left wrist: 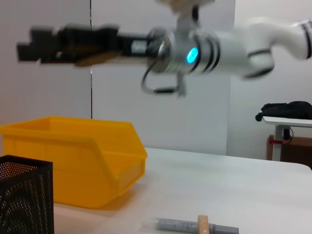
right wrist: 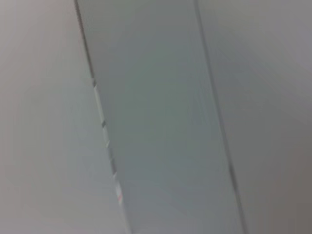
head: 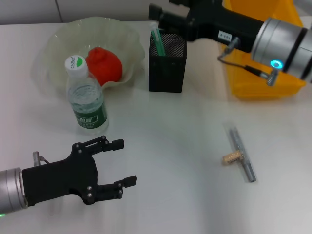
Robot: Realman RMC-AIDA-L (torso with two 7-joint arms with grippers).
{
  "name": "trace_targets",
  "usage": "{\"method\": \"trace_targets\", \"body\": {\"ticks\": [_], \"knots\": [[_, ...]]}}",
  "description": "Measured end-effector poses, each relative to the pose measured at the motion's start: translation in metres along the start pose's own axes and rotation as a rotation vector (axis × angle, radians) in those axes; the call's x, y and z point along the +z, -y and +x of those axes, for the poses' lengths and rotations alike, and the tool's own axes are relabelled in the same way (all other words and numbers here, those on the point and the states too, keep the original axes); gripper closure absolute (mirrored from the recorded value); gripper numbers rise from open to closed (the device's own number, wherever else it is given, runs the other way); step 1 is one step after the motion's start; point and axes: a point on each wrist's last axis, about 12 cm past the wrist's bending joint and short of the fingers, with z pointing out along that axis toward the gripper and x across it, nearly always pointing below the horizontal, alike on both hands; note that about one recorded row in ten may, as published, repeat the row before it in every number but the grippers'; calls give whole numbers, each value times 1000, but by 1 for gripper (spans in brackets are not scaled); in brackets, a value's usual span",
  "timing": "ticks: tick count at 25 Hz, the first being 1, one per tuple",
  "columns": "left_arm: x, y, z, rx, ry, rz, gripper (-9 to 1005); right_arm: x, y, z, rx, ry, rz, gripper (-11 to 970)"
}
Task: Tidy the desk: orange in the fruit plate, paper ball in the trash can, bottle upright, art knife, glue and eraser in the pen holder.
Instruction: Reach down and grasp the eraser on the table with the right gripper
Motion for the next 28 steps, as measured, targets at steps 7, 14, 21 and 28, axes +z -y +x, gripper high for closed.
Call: {"method": "trace_targets", "body": {"ticks": [7,14,21,28], "knots": [[0,-1,0,1,-1,0,183,-7,-27,-21,-48,-558,-54,235],[1,-1,0,2,-2,1,185,-7,-29,-29,-328,-1106,-167,151],[1,-1,0,-3,-2,1,186,-1,-30,-24,-548,-1295,-275,155],[1,-1,0,-6,-2,1,187,12,-28,-4,-566,-1364,-330,157]]}}
